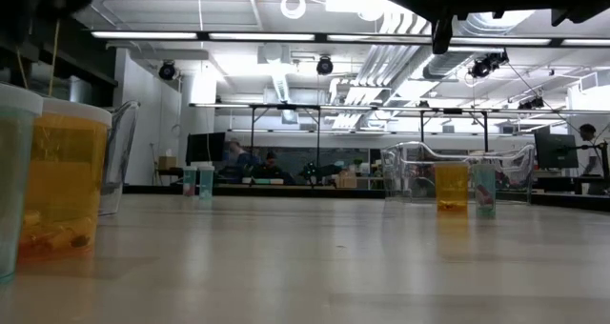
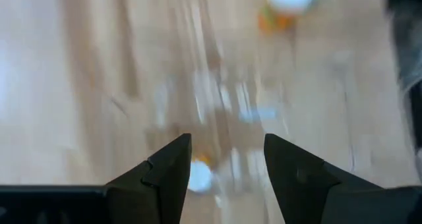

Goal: Pick and place medicine bottles into bin by pill shape (circle, oval)
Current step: Put the green tablet bottle into the bottom transparent bin

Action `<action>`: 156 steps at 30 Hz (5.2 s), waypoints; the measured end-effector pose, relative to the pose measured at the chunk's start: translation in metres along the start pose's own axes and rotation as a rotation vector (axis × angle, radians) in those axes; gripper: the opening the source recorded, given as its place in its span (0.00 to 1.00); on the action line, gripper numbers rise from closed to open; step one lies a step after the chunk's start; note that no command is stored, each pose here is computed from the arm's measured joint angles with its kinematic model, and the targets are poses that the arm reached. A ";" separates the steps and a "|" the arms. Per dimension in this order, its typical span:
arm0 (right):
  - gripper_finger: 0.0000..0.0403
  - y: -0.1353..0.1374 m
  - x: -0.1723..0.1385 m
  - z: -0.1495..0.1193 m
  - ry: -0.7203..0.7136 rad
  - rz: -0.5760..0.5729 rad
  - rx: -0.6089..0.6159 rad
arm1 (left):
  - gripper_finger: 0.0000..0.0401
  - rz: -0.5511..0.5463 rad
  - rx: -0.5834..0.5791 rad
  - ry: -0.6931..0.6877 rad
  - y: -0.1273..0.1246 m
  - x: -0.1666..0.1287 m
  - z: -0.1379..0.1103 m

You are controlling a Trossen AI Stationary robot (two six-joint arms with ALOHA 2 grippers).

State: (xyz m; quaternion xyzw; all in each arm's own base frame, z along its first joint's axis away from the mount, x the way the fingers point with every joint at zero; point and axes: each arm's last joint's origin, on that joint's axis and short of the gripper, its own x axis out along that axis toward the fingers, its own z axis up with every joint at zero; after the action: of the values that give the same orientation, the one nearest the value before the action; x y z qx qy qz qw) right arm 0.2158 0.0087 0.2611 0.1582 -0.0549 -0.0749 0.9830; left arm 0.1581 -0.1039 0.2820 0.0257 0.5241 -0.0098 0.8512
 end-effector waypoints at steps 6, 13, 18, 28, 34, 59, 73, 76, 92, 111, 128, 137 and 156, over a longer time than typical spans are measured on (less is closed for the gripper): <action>0.00 0.000 0.000 0.001 -0.006 0.002 0.002 | 0.45 0.234 -0.111 -0.320 0.044 -0.057 0.029; 0.00 0.001 0.000 0.002 -0.019 0.006 0.012 | 0.45 0.386 -0.364 -0.675 0.101 -0.082 0.044; 0.00 0.001 0.000 0.003 -0.034 0.011 0.016 | 0.45 0.387 -0.418 -0.929 0.116 -0.067 0.036; 0.00 0.002 0.000 0.004 -0.045 0.020 0.019 | 0.45 0.152 -0.531 -1.083 0.108 0.008 0.006; 0.00 0.002 0.000 0.006 -0.056 0.024 0.022 | 0.45 0.201 -0.442 -1.085 0.108 0.007 0.006; 0.00 0.012 0.009 0.033 -0.074 0.049 -0.111 | 0.45 0.452 -0.520 -0.886 0.142 -0.001 0.021; 0.00 0.001 0.013 0.031 0.063 -0.042 -0.095 | 0.45 0.581 -0.920 -0.043 0.274 0.044 0.035; 0.00 0.001 0.013 0.029 0.083 -0.047 -0.073 | 0.45 0.579 -0.976 0.076 0.290 0.071 0.030; 0.00 0.000 0.013 0.028 0.092 -0.053 -0.016 | 0.45 0.616 -1.068 0.224 0.309 0.124 0.019; 0.00 0.000 0.013 0.028 0.093 -0.054 0.009 | 0.45 0.619 -1.144 0.200 0.321 0.120 0.011; 0.00 0.000 0.013 0.027 0.094 -0.054 0.003 | 0.45 0.550 -1.168 0.213 0.322 0.119 0.007; 0.00 0.000 0.013 0.027 0.094 -0.054 0.008 | 0.45 0.522 -1.173 0.213 0.321 0.120 0.007; 0.00 0.000 0.013 0.027 0.094 -0.054 0.008 | 0.45 0.539 -1.179 0.250 0.324 0.139 0.005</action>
State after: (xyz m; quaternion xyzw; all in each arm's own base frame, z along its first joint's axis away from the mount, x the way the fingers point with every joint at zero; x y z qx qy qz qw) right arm 0.2250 -0.0013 0.2882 0.1670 -0.0046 -0.0935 0.9815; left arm 0.2391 0.2205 0.1705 -0.3134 0.5119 0.4951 0.6282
